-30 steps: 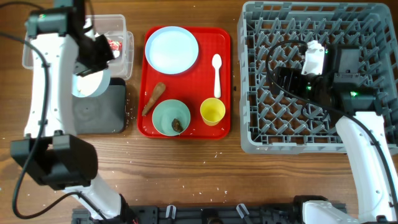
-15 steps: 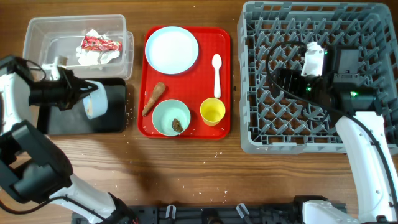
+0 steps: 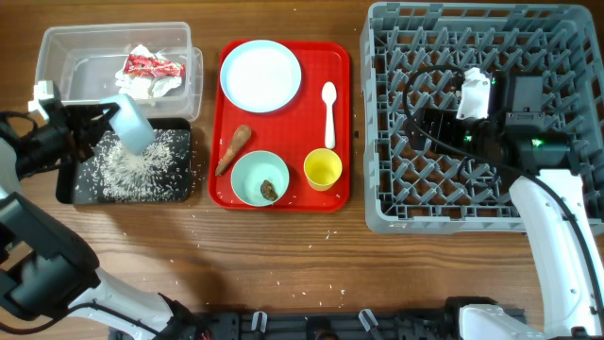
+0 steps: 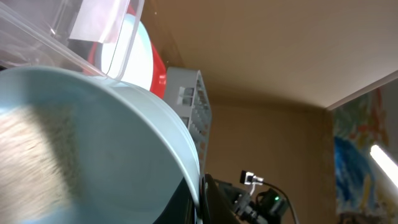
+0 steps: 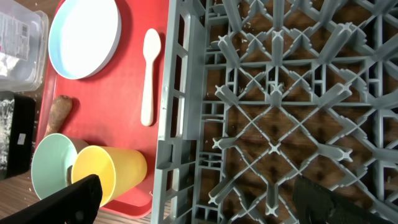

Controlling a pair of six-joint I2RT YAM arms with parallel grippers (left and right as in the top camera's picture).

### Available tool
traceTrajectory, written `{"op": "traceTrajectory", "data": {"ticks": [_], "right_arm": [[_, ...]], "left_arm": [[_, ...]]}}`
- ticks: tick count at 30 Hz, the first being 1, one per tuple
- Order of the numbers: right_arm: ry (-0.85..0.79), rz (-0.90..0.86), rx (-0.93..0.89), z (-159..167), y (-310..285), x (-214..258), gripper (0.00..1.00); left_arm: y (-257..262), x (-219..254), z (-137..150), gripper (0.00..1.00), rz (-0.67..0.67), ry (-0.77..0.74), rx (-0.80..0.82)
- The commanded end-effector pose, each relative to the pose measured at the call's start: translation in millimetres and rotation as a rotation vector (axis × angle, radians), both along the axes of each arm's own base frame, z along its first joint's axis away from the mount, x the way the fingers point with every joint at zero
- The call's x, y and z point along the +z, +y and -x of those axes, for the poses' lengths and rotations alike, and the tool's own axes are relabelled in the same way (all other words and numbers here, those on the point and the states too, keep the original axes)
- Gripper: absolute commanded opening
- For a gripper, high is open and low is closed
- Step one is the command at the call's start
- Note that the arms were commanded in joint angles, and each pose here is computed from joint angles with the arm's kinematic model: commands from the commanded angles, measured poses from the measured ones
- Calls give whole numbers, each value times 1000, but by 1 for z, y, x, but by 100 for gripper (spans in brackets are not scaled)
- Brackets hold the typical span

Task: Sort waste into correct bins and load items into the dishwasher rack
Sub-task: 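Tip the rice bowl over the black tray to pour out rice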

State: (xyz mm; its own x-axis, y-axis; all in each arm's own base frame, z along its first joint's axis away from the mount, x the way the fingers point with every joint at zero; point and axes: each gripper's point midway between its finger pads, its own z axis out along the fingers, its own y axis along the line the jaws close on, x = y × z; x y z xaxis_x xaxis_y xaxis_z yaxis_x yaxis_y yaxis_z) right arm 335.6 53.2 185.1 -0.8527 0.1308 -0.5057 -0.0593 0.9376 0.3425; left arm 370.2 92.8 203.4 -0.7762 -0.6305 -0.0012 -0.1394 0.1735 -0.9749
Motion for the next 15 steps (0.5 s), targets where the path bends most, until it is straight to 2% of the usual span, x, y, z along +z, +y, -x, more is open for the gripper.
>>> {"op": "traceTrajectory", "data": {"ticks": [1, 4, 6, 11, 13, 15], "right_arm": [[5, -11, 1, -2, 3, 2, 100], [6, -11, 1, -2, 3, 2, 99], [14, -12, 1, 0, 3, 1, 100], [11, -8, 4, 0, 3, 1, 100], [11, -7, 7, 0, 3, 1, 100], [11, -8, 6, 0, 3, 1, 100]], "left_arm": [[4, 17, 2, 4, 110, -36, 34], [10, 31, 2, 4, 176, -90, 57], [17, 34, 2, 4, 171, -120, 71], [21, 30, 4, 4, 158, -104, 83], [22, 19, 4, 4, 100, -70, 77], [19, 19, 7, 4, 123, -37, 79]]}}
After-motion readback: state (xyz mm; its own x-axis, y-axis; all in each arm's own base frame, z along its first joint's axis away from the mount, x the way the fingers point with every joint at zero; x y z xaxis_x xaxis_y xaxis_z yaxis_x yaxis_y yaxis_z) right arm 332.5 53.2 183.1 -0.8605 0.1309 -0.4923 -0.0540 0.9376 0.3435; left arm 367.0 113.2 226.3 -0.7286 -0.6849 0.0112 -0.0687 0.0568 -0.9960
